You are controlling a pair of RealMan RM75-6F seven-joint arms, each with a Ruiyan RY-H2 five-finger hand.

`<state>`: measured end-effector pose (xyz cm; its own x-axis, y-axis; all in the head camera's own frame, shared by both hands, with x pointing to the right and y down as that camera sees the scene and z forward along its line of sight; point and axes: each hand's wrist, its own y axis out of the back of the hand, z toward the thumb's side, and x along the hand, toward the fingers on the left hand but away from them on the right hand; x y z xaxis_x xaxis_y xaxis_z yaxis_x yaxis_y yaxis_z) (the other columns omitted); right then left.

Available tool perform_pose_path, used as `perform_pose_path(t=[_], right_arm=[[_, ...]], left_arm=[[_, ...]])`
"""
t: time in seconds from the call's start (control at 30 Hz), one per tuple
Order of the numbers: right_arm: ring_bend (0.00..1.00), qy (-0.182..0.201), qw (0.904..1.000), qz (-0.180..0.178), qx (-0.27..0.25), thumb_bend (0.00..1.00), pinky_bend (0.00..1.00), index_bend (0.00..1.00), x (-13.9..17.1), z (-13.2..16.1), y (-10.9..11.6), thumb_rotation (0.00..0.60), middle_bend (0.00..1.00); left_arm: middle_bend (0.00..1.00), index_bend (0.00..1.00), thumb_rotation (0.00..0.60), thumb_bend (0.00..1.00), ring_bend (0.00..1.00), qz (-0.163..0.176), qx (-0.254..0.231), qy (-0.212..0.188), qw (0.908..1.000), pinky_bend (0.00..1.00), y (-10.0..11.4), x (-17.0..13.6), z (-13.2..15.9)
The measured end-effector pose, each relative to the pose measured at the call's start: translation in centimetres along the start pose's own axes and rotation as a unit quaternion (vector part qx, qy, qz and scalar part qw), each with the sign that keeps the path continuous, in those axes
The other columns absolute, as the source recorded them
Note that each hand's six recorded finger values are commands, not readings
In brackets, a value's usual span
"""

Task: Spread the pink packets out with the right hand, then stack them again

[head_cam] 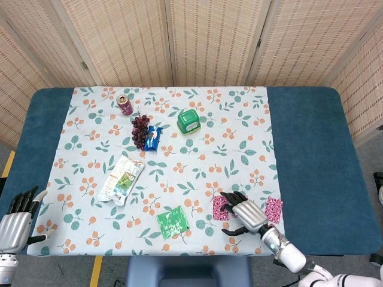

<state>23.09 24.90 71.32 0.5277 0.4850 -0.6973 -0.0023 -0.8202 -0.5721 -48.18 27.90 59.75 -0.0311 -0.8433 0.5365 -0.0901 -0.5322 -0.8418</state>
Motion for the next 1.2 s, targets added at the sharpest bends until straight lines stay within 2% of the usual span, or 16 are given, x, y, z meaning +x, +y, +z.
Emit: perform_pose_path(t=[0.2,0.37,0.43,0.57,0.63,0.83,1.2], right_arm=[[0.0,-0.024,0.9989,-0.04,0.0,0.31,0.0,0.28,1.6,-1.4,1.8,0.325,0.0],[0.0,-0.075,0.9946,-0.072,-0.002,0.31,0.0,0.25,4.3,-3.7,3.3,0.334,0.0],[0.0,-0.099,0.9923,-0.075,-0.008,0.31,0.0,0.22,5.3,-4.8,3.4,0.363,0.0],[0.0,-0.14,0.9874,-0.073,-0.016,0.31,0.0,0.18,7.0,-6.4,3.0,0.433,0.0],[0.0,-0.158,0.9848,-0.068,-0.022,0.31,0.0,0.17,7.6,-7.1,2.7,0.446,0.0],[0.0,-0.2,0.9777,-0.046,-0.044,0.31,0.0,0.15,8.9,-8.3,1.5,0.449,0.0],[0.0,-0.231,0.972,-0.016,-0.038,0.31,0.0,0.15,9.5,-9.1,0.3,0.449,0.0]], left_arm=[[0.0,0.14,0.6,0.17,0.03,0.003,-0.002,-0.004,1.0,0.0,0.1,0.1,0.2],[0.0,0.14,0.6,0.17,0.03,0.002,-0.003,-0.008,1.0,0.0,0.0,0.1,0.4],[0.0,0.14,0.6,0.17,0.03,0.003,-0.003,-0.008,1.0,0.0,0.0,0.1,0.5],[0.0,0.14,0.6,0.17,0.03,0.003,-0.004,-0.012,0.9999,0.0,0.0,0.2,0.7],[0.0,0.14,0.6,0.17,0.03,0.003,-0.003,-0.014,0.9999,0.0,0.0,0.2,0.8],[0.0,0.14,0.6,0.17,0.03,0.003,-0.003,-0.018,0.9998,0.0,0.1,0.1,1.0],[0.0,0.14,0.6,0.17,0.03,0.001,-0.003,-0.02,0.9998,0.0,0.1,0.0,1.0]])
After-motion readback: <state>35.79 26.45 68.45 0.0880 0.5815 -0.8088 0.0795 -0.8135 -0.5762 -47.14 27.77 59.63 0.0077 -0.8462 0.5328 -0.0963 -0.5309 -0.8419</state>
